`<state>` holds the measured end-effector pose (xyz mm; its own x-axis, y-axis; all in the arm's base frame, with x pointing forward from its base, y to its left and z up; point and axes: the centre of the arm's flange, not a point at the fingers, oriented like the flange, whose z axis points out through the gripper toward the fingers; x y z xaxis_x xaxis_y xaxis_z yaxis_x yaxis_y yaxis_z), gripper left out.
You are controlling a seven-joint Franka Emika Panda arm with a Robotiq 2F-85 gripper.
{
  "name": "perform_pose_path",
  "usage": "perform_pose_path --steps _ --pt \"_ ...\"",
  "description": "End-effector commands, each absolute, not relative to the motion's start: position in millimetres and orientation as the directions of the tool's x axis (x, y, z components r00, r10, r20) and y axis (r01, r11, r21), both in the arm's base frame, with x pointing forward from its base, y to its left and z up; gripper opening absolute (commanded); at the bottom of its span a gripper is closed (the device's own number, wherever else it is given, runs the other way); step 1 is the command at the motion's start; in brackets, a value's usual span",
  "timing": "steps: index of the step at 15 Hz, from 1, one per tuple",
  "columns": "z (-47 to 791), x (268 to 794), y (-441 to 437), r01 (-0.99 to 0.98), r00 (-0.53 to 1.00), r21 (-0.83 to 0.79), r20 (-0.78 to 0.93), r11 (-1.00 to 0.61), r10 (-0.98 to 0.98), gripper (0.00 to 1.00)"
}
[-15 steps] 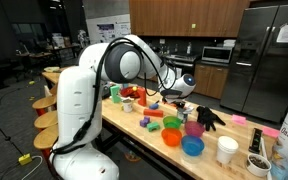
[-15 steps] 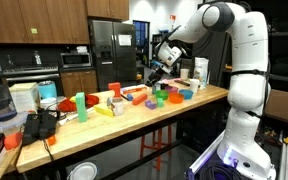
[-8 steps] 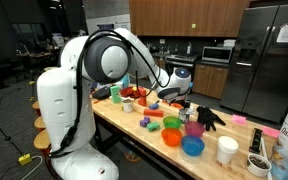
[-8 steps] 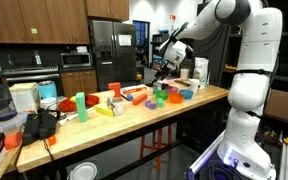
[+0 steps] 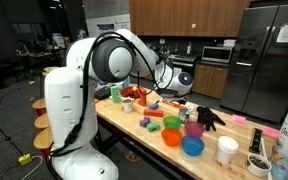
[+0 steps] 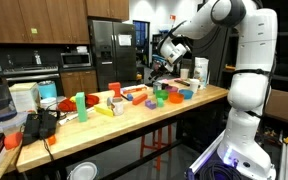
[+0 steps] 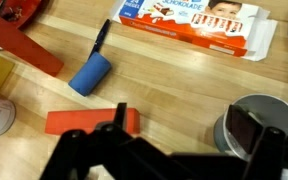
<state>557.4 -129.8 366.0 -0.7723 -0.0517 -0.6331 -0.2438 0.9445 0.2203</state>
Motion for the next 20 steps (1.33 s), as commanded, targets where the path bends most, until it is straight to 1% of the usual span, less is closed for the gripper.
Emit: perform_pose_path --steps 1,4,6,9,16,17,18,20 --pt "334.7 580.8 -137.8 -0.262 -0.785 0.29 -0.619 0.92 -0.028 1.0" --pt "312.2 581.2 -139.8 -0.218 -0.831 0.326 -0.556 0.92 0.0 1.0" --pt "310.9 580.0 -142.7 -0.188 -0.837 0.312 -0.547 0.931 0.014 1.0" --pt "322.7 574.0 -144.3 -0.159 -0.822 0.237 -0.569 0.958 0.005 1.0" --pt "366.3 541.6 -143.7 -0.085 -0.778 -0.01 -0.624 0.996 -0.073 1.0" --pt "368.1 539.7 -142.4 -0.087 -0.771 -0.007 -0.633 0.996 -0.072 1.0" --pt "347.7 559.6 -150.4 -0.111 -0.781 0.017 -0.619 0.994 -0.077 1.0" --pt "355.2 553.2 -147.1 -0.11 -0.774 0.011 -0.628 0.994 -0.079 1.0"
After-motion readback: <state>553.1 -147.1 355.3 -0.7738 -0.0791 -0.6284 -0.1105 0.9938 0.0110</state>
